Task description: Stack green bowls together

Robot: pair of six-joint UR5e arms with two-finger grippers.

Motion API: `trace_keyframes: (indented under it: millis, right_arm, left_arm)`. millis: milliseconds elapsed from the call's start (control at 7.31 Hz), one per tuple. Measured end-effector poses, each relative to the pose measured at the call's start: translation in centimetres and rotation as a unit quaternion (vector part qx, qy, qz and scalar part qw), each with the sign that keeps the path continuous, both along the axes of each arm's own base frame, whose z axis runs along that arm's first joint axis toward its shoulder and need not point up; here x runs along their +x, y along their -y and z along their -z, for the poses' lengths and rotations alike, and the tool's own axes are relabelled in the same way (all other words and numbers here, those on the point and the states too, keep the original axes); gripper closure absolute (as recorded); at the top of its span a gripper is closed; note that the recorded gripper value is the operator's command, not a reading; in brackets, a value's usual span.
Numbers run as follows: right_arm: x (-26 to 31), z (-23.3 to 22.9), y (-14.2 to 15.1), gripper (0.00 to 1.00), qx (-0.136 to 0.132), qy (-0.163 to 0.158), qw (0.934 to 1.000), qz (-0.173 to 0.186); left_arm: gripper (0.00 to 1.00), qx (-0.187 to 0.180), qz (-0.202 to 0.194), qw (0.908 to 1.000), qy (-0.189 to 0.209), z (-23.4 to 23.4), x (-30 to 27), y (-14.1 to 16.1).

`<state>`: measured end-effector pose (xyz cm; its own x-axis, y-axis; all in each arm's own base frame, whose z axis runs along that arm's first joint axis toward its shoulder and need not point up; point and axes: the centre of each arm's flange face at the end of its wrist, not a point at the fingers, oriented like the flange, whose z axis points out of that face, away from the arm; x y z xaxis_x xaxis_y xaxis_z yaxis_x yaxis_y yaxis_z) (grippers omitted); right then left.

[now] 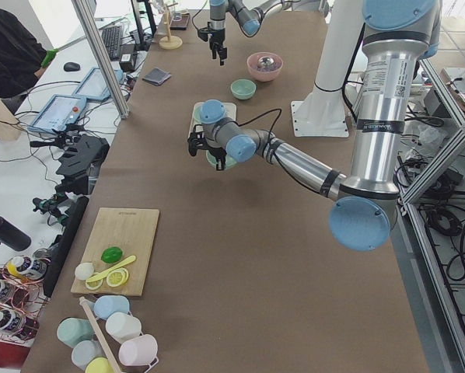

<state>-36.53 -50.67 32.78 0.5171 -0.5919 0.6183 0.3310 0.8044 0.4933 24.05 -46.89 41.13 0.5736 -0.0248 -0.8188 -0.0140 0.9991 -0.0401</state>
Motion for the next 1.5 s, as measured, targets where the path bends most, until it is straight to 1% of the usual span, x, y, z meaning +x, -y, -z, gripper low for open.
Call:
trace_keyframes:
  millis: [137, 273, 547, 820, 1230, 1367, 1504]
  right_arm:
    - [-1.3, 0.0, -0.8, 0.13, 0.015, 0.004, 0.9997, 0.017]
    - [-2.5, -0.3, -1.5, 0.13, 0.022, 0.002, 0.9992, 0.032]
    - [-4.4, -1.0, -2.8, 0.17, 0.027, -0.005, 0.9985, 0.047]
    - [-5.3, -1.7, -3.2, 0.17, 0.024, -0.012, 0.9982, 0.053]
    - [-5.9, -2.1, -3.5, 0.19, 0.019, -0.014, 0.9981, 0.057]
    - [-6.1, -2.1, -3.6, 0.28, 0.017, -0.015, 0.9981, 0.058]
    - [-6.2, -2.2, -3.7, 0.28, 0.017, -0.015, 0.998, 0.058]
  left_arm:
    - [1.0, -0.001, 0.0, 1.0, 0.001, 0.4, 0.2, 0.3]
    - [1.0, 0.0, 0.0, 1.0, 0.0, 0.8, 0.4, 0.6]
    - [1.0, -0.011, 0.012, 0.9999, -0.005, 4.0, 1.7, 2.2]
    - [1.0, -0.034, 0.029, 0.999, -0.007, 8.8, 3.5, 4.5]
    - [1.0, -0.05, 0.036, 0.9981, -0.009, 12.0, 6.0, 6.3]
    - [1.0, -0.053, 0.036, 0.9979, -0.01, 12.6, 6.7, 6.5]
    - [1.0, -0.056, 0.037, 0.9977, -0.011, 13.0, 7.2, 6.5]
